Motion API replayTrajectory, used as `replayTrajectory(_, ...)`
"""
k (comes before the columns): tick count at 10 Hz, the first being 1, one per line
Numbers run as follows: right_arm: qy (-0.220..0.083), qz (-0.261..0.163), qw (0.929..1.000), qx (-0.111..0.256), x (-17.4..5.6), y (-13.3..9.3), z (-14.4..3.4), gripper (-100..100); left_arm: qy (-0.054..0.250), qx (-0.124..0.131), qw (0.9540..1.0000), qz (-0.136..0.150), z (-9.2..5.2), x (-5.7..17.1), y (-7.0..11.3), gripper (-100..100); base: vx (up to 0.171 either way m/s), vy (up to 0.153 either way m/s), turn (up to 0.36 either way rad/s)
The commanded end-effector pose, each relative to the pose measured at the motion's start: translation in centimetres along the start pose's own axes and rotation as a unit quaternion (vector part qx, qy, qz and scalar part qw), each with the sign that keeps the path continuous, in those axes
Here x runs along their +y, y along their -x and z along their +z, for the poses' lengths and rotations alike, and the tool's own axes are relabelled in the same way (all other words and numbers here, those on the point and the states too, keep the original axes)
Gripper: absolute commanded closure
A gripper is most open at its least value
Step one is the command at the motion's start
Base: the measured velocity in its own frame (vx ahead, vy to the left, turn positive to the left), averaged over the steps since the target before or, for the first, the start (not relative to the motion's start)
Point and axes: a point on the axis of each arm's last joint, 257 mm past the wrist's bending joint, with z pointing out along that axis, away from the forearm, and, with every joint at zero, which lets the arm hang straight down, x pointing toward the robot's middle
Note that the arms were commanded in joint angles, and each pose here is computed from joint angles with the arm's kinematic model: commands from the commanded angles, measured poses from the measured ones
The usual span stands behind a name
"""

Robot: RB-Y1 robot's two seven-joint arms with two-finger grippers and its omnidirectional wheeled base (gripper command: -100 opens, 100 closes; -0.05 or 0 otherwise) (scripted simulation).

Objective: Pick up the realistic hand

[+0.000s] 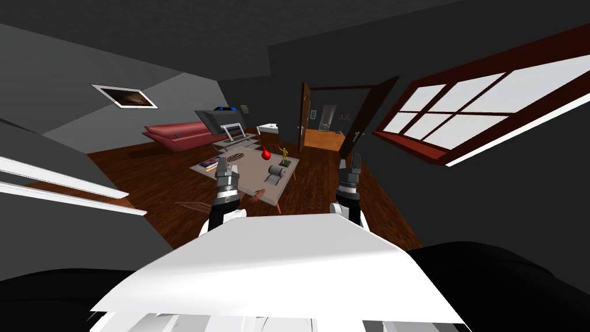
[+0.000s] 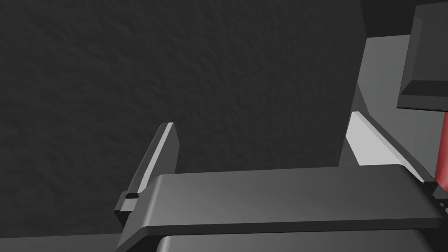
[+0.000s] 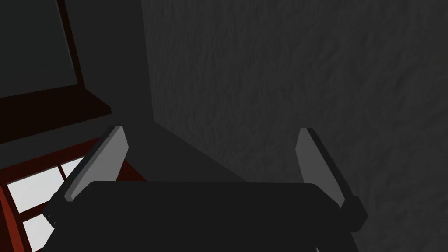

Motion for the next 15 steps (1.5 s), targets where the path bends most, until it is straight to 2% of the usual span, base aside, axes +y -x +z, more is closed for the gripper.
replayTrajectory(1,0.0,0.0,1.0,0.0,0.0,0.0,0.0,0,0.002,0.014,0.9999,0.007,0.1,0.5,-0.4,-100,-0.006,-0.014,-0.012)
replayTrajectory(4,0.0,0.0,1.0,0.0,0.0,0.0,0.0,0,0.016,0.046,0.9985,0.024,0.2,2.6,-1.2,-100,-0.023,-0.046,-0.021)
replayTrajectory(8,0.0,0.0,1.0,0.0,0.0,0.0,0.0,0,0.053,0.075,0.9949,0.043,0.4,7.2,-1.7,-100,-0.02,-0.088,-0.028)
replayTrajectory(9,0.0,0.0,1.0,0.0,0.0,0.0,0.0,0,0.058,0.075,0.9945,0.043,0.3,7.6,-1.7,-100,-0.031,-0.064,-0.007)
replayTrajectory(11,0.0,0.0,1.0,0.0,0.0,0.0,0.0,0,0.081,0.083,0.992,0.05,0.4,10.2,-1.8,-100,-0.028,-0.066,-0.035)
replayTrajectory(12,0.0,0.0,1.0,0.0,0.0,0.0,0.0,0,0.087,0.084,0.9914,0.051,0.2,10.8,-1.8,-100,-0.014,-0.054,-0.006)
replayTrajectory(13,0.0,0.0,1.0,0.0,0.0,0.0,0.0,0,0.103,0.087,0.9895,0.053,0.1,12.5,-1.7,-100,-0.006,-0.046,-0.019)
replayTrajectory(14,0.0,0.0,1.0,0.0,0.0,0.0,0.0,0,0.111,0.088,0.9884,0.055,0.5,13.4,-1.7,-100,-0.009,-0.076,-0.035)
replayTrajectory(15,0.0,0.0,1.0,0.0,0.0,0.0,0.0,0,0.121,0.089,0.9872,0.055,0.0,14.3,-1.6,-100,-0.016,-0.071,-0.009)
